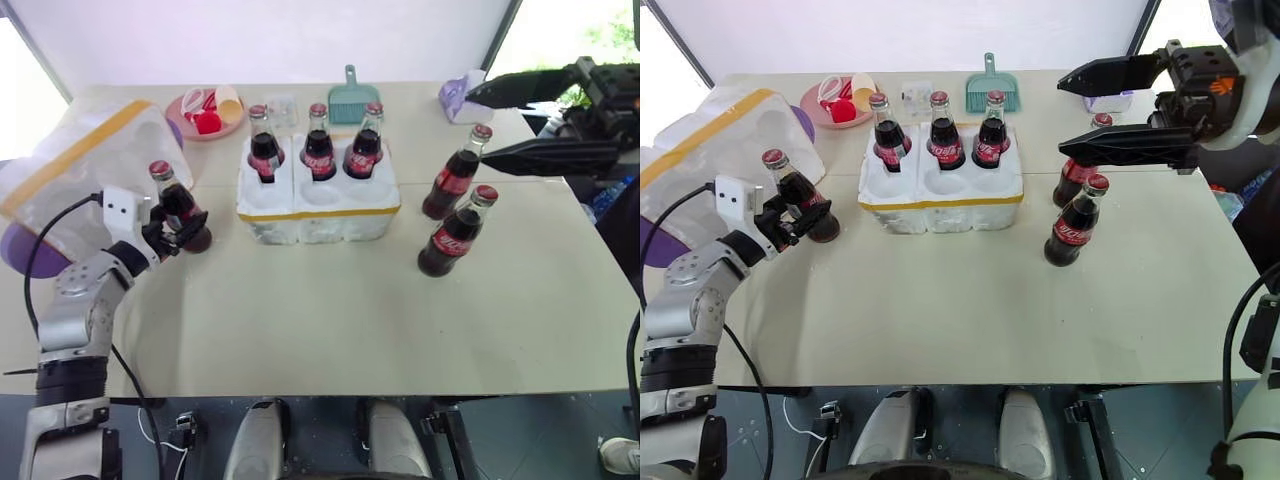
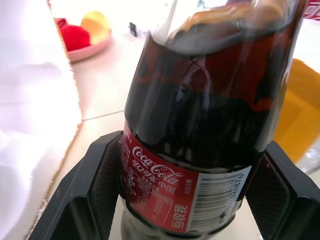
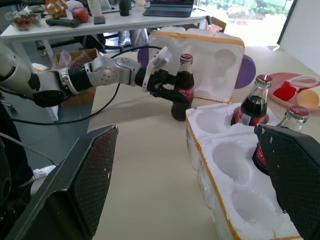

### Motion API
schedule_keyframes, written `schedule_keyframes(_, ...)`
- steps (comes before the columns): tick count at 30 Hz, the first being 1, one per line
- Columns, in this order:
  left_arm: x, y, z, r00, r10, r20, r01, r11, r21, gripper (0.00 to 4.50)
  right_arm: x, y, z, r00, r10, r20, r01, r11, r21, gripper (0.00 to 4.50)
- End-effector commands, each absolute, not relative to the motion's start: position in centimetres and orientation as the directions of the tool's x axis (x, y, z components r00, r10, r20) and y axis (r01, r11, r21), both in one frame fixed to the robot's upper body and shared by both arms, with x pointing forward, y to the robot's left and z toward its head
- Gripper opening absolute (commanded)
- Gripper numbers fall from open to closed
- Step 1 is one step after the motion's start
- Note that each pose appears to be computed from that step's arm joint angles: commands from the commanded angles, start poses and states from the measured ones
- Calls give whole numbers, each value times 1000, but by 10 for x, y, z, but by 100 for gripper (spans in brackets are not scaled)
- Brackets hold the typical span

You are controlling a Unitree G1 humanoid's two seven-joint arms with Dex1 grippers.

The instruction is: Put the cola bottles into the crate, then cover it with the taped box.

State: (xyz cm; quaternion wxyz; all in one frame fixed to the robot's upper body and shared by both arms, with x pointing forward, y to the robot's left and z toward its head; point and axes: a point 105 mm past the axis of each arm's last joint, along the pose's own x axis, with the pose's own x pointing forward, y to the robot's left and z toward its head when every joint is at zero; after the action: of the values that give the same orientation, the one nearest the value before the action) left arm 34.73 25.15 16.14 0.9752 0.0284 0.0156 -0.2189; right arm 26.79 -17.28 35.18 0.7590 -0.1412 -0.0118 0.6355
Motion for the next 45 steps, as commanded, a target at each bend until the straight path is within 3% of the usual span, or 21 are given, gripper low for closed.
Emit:
schedule_keyframes(1, 328, 244, 217, 834, -550, 45, 546, 834, 84, 284, 262, -173, 358, 220, 961, -169, -938, 161, -307, 450)
schedule_keyframes(6, 307, 214, 266, 658, -750, 61, 748, 661, 57, 284, 265, -176, 353, 243, 954, -176, -934, 182, -307, 450)
schedule_keyframes(12, 333, 178, 301, 563, -817, 128, 813, 575, 94, 284, 272, -177, 346, 281, 944, -172, -925, 219, -309, 450)
schedule_keyframes(19, 379, 146, 278, 566, -821, 72, 807, 570, 155, 284, 274, -178, 342, 323, 935, -143, -914, 269, -305, 450)
schedule_keyframes(32, 401, 139, 215, 648, -762, -20, 760, 643, 95, 284, 281, -188, 324, 410, 904, -121, -887, 365, -283, 450)
schedule_keyframes(34, 397, 137, 214, 633, -774, -17, 773, 629, 82, 388, 282, -190, 326, 417, 902, -114, -883, 373, -285, 450)
schedule_keyframes(36, 393, 137, 215, 625, -781, -18, 779, 621, 90, 442, 283, -191, 329, 424, 900, -105, -879, 380, -290, 450)
schedule_keyframes(40, 384, 143, 232, 615, -789, 13, 781, 611, 131, 442, 282, -204, 341, 466, 882, -72, -856, 428, -290, 450)
schedule_keyframes(45, 353, 161, 289, 563, -813, 148, 814, 576, 73, 442, 260, -244, 348, 571, 820, -30, -803, 550, -230, 450)
